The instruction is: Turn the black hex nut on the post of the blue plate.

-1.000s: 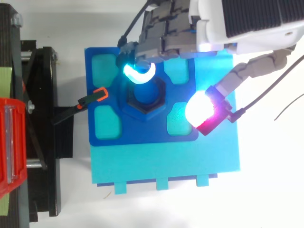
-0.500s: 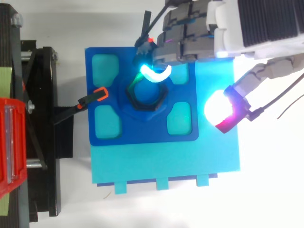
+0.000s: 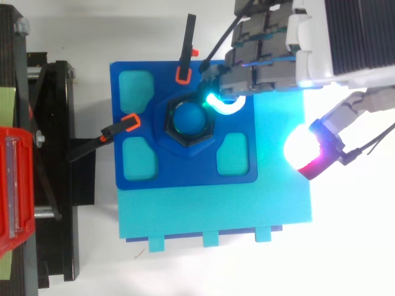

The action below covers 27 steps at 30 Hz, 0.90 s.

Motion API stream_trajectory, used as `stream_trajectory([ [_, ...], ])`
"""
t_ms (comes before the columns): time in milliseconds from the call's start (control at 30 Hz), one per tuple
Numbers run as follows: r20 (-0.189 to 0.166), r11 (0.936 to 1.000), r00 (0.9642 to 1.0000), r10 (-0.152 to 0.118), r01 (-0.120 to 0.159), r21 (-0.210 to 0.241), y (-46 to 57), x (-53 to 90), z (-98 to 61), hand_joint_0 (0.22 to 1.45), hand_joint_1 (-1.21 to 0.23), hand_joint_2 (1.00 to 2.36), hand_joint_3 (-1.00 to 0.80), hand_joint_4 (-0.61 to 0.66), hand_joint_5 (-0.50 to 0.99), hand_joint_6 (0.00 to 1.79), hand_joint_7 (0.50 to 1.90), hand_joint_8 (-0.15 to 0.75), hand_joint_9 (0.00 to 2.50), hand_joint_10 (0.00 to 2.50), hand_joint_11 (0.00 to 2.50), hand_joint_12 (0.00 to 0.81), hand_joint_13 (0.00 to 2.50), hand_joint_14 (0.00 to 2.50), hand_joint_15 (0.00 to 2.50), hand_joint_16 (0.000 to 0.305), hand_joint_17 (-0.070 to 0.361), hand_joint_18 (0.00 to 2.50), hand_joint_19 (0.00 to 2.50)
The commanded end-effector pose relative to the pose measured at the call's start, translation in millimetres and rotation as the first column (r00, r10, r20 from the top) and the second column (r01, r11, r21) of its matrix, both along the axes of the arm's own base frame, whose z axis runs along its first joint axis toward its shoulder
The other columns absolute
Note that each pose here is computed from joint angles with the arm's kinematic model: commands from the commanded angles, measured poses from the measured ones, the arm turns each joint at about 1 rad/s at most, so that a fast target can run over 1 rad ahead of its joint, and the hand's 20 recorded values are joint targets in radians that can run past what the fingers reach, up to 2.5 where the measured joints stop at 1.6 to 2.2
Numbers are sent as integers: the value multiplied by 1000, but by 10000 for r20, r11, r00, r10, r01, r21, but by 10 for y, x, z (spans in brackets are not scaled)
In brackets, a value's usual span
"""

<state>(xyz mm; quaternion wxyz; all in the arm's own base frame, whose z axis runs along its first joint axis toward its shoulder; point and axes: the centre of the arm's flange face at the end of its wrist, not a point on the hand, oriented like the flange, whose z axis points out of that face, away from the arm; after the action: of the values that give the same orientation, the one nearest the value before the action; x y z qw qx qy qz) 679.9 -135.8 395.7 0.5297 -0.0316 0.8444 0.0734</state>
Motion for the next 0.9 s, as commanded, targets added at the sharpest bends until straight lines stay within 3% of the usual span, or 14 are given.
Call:
stream_trajectory([
  [0, 67, 9999, 9999, -84, 85, -66, 54, -30, 98, 484, -500, 1000, -500, 158, -193, 503, 924, 194, 524, 12, 261, 319, 646, 15, 337, 39, 87, 308, 372],
  [133, 417, 9984, 9976, -556, 551, 122, 118, -32, 319, 484, -501, 1000, -500, 160, -193, 503, 924, 194, 526, 12, 262, 317, 647, 14, 341, 39, 87, 309, 365],
  [200, 801, 9956, 9934, -827, 788, 517, 145, 18, 525, 484, -501, 1000, -500, 156, -193, 503, 925, 195, 527, 11, 267, 319, 647, 14, 341, 38, 87, 309, 365],
  [367, 949, 9850, 9879, -1231, 1100, 1327, 212, 68, 617, 483, -503, 1000, -500, 157, -193, 503, 920, 193, 534, 10, 261, 318, 645, 14, 344, 39, 87, 308, 365],
  [467, 1254, 9830, 9838, -1281, 1092, 1475, 261, 222, 473, 482, -503, 1000, -500, 159, -193, 503, 920, 191, 529, 10, 256, 319, 645, 14, 345, 39, 87, 306, 373],
  [567, 1375, 9806, 9829, -1226, 986, 1693, 308, 438, 169, 481, -504, 1000, -500, 160, -194, 503, 910, 192, 528, 10, 259, 321, 645, 14, 345, 39, 87, 306, 375],
  [600, 1375, 9806, 9829, -1226, 986, 1693, 308, 438, 169, 481, -504, 1000, -500, 157, -194, 503, 906, 194, 528, 10, 259, 320, 642, 14, 341, 39, 87, 305, 371],
  [733, 1714, 9689, 9793, -1078, 649, 2388, 394, 640, -70, 479, -504, 1000, -500, 157, -197, 503, 876, 191, 527, 10, 250, 321, 631, 14, 345, 39, 87, 302, 374],
  [800, 1651, 9675, 9807, -1044, 617, 2453, 401, 671, -163, 478, -504, 1000, -500, 153, -198, 503, 858, 192, 526, 10, 250, 322, 630, 14, 342, 39, 87, 302, 374],
  [867, 1399, 9681, 9849, -1023, 662, 2417, 402, 642, -290, 477, -505, 1000, -500, 147, -201, 503, 828, 191, 521, 10, 243, 321, 622, 13, 332, 39, 87, 295, 375],
])
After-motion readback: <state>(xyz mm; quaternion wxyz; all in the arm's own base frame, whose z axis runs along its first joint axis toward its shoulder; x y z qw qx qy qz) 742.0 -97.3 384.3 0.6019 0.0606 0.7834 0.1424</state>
